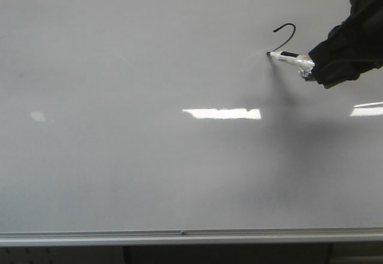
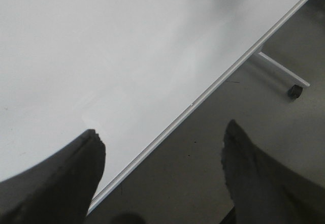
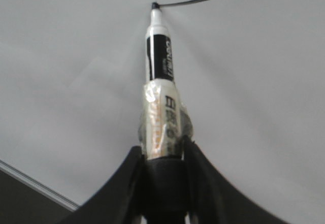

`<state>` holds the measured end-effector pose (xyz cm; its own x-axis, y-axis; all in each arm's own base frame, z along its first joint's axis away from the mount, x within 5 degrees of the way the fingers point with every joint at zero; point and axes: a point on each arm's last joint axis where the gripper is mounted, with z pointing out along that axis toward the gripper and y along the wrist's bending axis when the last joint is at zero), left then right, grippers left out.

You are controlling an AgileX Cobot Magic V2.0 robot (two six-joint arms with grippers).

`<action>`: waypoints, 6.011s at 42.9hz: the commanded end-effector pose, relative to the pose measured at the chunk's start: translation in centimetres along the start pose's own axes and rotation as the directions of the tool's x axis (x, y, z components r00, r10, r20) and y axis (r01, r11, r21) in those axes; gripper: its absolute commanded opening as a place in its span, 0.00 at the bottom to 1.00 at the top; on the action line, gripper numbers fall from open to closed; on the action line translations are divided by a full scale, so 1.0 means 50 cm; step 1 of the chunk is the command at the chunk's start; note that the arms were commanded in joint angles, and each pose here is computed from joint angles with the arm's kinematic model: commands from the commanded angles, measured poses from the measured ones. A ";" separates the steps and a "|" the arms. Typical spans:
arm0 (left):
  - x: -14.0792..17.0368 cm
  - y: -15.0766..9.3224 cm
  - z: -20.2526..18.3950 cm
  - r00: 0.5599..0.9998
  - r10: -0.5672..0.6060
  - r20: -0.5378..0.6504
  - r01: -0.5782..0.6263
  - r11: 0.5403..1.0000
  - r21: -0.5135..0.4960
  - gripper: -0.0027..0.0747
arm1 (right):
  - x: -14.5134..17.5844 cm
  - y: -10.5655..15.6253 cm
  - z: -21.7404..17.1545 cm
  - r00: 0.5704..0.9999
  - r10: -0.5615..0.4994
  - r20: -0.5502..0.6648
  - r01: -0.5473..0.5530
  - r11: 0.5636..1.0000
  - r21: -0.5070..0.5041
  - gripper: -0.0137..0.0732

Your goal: Write number 2 on whiteboard

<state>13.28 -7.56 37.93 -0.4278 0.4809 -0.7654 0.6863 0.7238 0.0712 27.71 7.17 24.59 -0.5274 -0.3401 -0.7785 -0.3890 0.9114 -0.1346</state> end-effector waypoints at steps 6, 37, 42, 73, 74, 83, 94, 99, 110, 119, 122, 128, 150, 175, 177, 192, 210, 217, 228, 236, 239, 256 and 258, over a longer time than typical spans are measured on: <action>-0.023 0.002 -0.015 0.995 -0.022 0.095 0.024 1.000 -0.017 0.64 | -0.029 -0.037 -0.019 0.997 0.020 0.081 -0.026 0.997 0.069 0.20; -0.034 -0.001 0.010 0.996 0.079 0.044 -0.082 0.995 0.063 0.64 | -0.065 0.004 -0.244 0.998 -0.042 0.037 0.046 0.993 -0.109 0.20; -0.053 -0.015 0.031 0.990 0.138 0.039 -0.143 0.974 0.176 0.64 | -0.071 0.042 -0.274 0.981 -0.186 -0.054 0.166 0.951 -0.259 0.20; -0.182 -0.211 0.208 0.857 0.501 0.121 -0.485 0.704 0.519 0.64 | -0.066 0.149 -0.318 0.884 -0.454 0.115 0.420 0.662 -0.621 0.20; -0.185 -0.217 0.213 0.854 0.505 0.122 -0.487 0.698 0.525 0.64 | -0.066 0.149 -0.318 0.884 -0.454 0.115 0.420 0.662 -0.621 0.20; -0.187 -0.236 0.242 0.846 0.523 0.105 -0.487 0.677 0.552 0.58 | -0.066 0.149 -0.318 0.884 -0.454 0.115 0.420 0.662 -0.621 0.20; -0.186 -0.236 0.242 0.845 0.524 0.104 -0.487 0.676 0.553 0.23 | -0.067 0.149 -0.318 0.884 -0.454 0.116 0.421 0.662 -0.620 0.20; -0.186 -0.236 0.242 0.845 0.524 0.104 -0.487 0.676 0.553 0.13 | -0.067 0.149 -0.318 0.884 -0.454 0.116 0.421 0.662 -0.620 0.25; -0.185 -0.230 0.244 0.856 0.512 0.074 -0.465 0.698 0.544 0.07 | -0.064 0.139 -0.317 0.897 -0.436 0.073 0.388 0.699 -0.601 0.76; -0.181 -0.191 0.236 0.878 0.473 -0.077 -0.411 0.826 0.385 0.07 | -0.051 0.077 -0.339 0.941 -0.331 -0.068 0.276 0.870 -0.409 0.80; -0.183 -0.164 0.225 0.897 0.419 -0.142 -0.377 0.892 0.250 0.07 | -0.045 0.057 -0.351 0.956 -0.272 -0.106 0.224 0.916 -0.332 0.80; -0.189 -0.089 0.181 0.964 0.179 -0.197 -0.197 0.978 -0.073 0.07 | -0.041 0.045 -0.367 0.965 -0.239 -0.106 0.202 0.939 -0.278 0.80; -0.009 0.148 0.029 0.931 -0.307 0.199 0.366 0.781 -0.506 0.07 | -0.049 0.042 -0.364 0.970 -0.231 -0.072 0.206 0.945 -0.254 0.80; 0.076 0.235 0.181 0.774 -0.320 0.547 0.565 0.739 -0.367 0.07 | -0.054 0.040 -0.363 0.973 -0.225 -0.048 0.208 0.949 -0.237 0.80; 0.075 0.243 0.196 0.769 -0.312 0.558 0.563 0.744 -0.359 0.07 | -0.054 0.040 -0.363 0.973 -0.225 -0.048 0.208 0.949 -0.237 0.80; 0.103 0.296 0.314 0.755 -0.256 0.604 0.532 0.777 -0.335 0.07 | -0.054 0.040 -0.363 0.973 -0.225 -0.048 0.208 0.949 -0.237 0.80; 0.126 0.312 0.370 0.761 -0.196 0.618 0.487 0.802 -0.345 0.43 | -0.054 0.040 -0.363 0.973 -0.225 -0.048 0.207 0.949 -0.238 0.80; 0.124 0.311 0.365 0.764 -0.197 0.614 0.486 0.801 -0.348 0.56 | -0.054 0.040 -0.363 0.973 -0.225 -0.048 0.207 0.949 -0.238 0.80; 0.089 0.279 0.276 0.828 -0.184 0.530 0.435 0.807 -0.399 0.56 | -0.048 0.040 -0.370 0.984 -0.156 -0.082 0.133 0.964 -0.231 0.80; 0.061 0.228 0.178 0.900 -0.221 0.376 0.389 0.796 -0.463 0.56 | -0.051 0.024 -0.391 0.993 0.008 -0.121 -0.024 0.992 -0.125 0.80; 0.053 0.205 0.137 0.911 -0.271 0.311 0.396 0.784 -0.478 0.56 | -0.054 0.017 -0.405 0.990 0.076 -0.118 -0.084 0.994 -0.072 0.80; 0.038 0.062 -0.031 0.916 -0.371 0.151 0.400 0.839 -0.369 0.56 | -0.009 0.019 -0.512 0.976 0.215 -0.020 -0.214 0.977 0.018 0.80; 0.042 0.050 -0.040 0.917 -0.371 0.145 0.399 0.849 -0.346 0.56 | 0.002 0.022 -0.524 0.974 0.225 -0.005 -0.225 0.974 0.018 0.80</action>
<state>14.18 -3.46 36.17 -0.6106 0.1151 -0.7836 0.1675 0.9858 0.0142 8.42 2.46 39.56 -0.6621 -0.1624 -0.7316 -0.2698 0.9624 0.0305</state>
